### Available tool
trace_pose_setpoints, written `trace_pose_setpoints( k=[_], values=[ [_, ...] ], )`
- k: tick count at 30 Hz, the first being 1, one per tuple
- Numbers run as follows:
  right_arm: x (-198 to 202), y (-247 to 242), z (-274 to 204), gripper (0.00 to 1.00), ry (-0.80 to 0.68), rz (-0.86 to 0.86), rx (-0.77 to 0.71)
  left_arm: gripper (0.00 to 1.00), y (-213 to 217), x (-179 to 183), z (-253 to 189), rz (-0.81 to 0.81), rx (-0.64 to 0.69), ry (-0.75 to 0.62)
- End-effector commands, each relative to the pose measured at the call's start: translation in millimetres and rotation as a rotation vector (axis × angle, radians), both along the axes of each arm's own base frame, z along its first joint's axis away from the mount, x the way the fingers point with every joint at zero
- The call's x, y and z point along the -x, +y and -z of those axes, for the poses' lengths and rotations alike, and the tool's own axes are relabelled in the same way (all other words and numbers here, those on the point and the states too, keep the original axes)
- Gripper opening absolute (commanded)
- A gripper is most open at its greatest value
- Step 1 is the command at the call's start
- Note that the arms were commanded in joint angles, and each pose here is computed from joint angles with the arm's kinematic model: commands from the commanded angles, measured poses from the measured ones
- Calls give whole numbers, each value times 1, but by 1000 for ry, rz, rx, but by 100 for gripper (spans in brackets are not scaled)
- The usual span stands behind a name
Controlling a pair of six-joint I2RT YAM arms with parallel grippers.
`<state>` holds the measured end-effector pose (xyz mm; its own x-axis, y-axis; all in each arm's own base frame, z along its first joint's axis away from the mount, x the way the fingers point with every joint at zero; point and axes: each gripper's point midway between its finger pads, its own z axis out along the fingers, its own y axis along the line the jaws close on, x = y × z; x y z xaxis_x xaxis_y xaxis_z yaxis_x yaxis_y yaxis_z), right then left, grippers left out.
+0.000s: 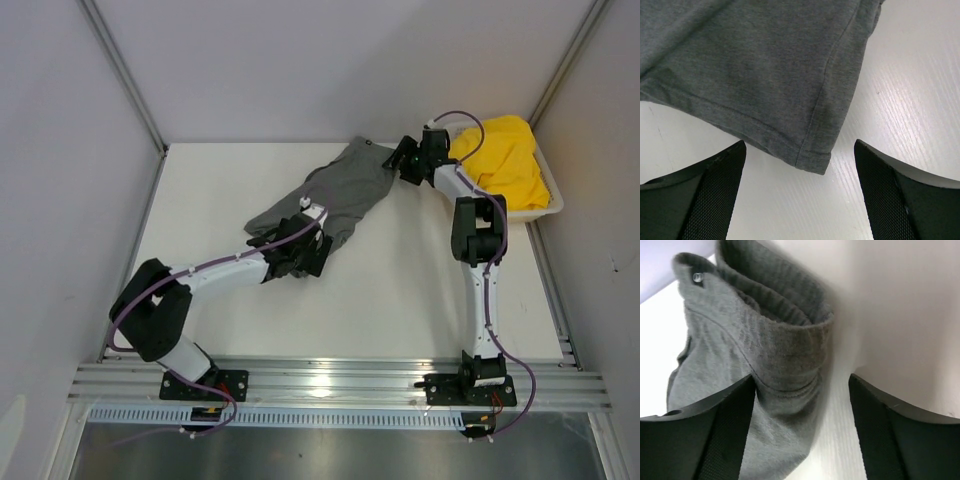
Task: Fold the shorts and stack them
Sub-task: Fold the shorts
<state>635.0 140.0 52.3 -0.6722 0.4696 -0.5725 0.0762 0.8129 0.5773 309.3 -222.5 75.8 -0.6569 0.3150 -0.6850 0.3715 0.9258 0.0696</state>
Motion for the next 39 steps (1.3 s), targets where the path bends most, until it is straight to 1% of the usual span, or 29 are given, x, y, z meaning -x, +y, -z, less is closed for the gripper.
trace_pose_setpoints(
  k=[1, 2, 3, 4, 5, 10, 11, 16, 17, 19, 21, 22, 23, 25, 26, 27, 28, 29, 30, 31, 32, 33, 34, 38, 39],
  values=[
    [-18, 15, -22, 72, -105, -25, -63, 90, -12, -6, -2, 57, -38, -51],
    [-19, 16, -21, 70, -110, -29, -75, 91, -13, -5, -1, 72, -53, -53],
    [-21, 19, -25, 57, -130, -34, -96, 91, -20, -3, 0, 94, -56, -54],
    [-22, 19, -27, 52, -136, -34, -104, 91, -23, -1, 2, 110, -62, -56],
    [-22, 20, -25, 42, -137, -34, -105, 91, -25, 0, 4, 125, -72, -55],
    [-23, 21, -31, 17, -155, -40, -111, 91, -31, 5, 19, 148, -130, -34],
    [-23, 23, -33, 14, -159, -43, -112, 91, -30, 4, 22, 144, -144, -30],
    [-24, 23, -35, 13, -162, -44, -114, 89, -22, 0, 35, 106, -217, -17],
    [-23, 23, -34, 13, -159, -45, -116, 89, -16, -1, 41, 89, -254, -9],
    [-23, 23, -35, 13, -160, -45, -118, 88, -12, -4, 45, 63, -284, -6],
    [-23, 24, -34, 12, -157, -46, -123, 83, -8, -6, 51, 49, -313, -2],
    [-23, 24, -35, 11, -158, -46, -123, 81, -9, -6, 52, 44, -312, 0],
    [-23, 25, -35, 10, -158, -46, -123, 72, -8, -6, 55, 45, -317, 5],
    [-23, 24, -38, 8, -162, -47, -124, 58, -6, -5, 59, 37, -334, 18],
    [-24, 24, -38, 7, -163, -46, -124, 39, -5, -4, 60, 34, -339, 21],
    [-24, 23, -40, 6, -167, -43, -123, 30, -2, -3, 63, 28, -352, 27],
    [-24, 22, -41, 4, -168, -43, -119, 9, 3, 0, 65, 8, -361, 43],
    [-23, 20, -42, 1, -161, -36, -111, 0, 7, 4, 69, -8, -365, 54],
    [-23, 19, -43, 0, -156, -30, -105, 0, 9, 8, 70, -21, -360, 62],
    [-22, 15, -43, 0, -148, -21, -95, 0, 15, 20, 77, -33, -343, 92],
    [-18, 10, -38, 0, -122, -2, -77, 0, 15, 23, 76, -40, -323, 95],
    [-17, 6, -46, 0, -123, 9, -69, 0, 16, 28, 77, -43, -315, 100],
    [-13, 5, -46, 0, -113, 17, -63, 0, 20, 31, 74, -80, -294, 94],
    [12, -12, -61, 0, -128, 112, -59, 0, 37, 34, 61, -188, -299, 79],
    [27, -13, -65, 0, -115, 128, -51, 0, 43, 33, 61, -213, -302, 83]
  ],
)
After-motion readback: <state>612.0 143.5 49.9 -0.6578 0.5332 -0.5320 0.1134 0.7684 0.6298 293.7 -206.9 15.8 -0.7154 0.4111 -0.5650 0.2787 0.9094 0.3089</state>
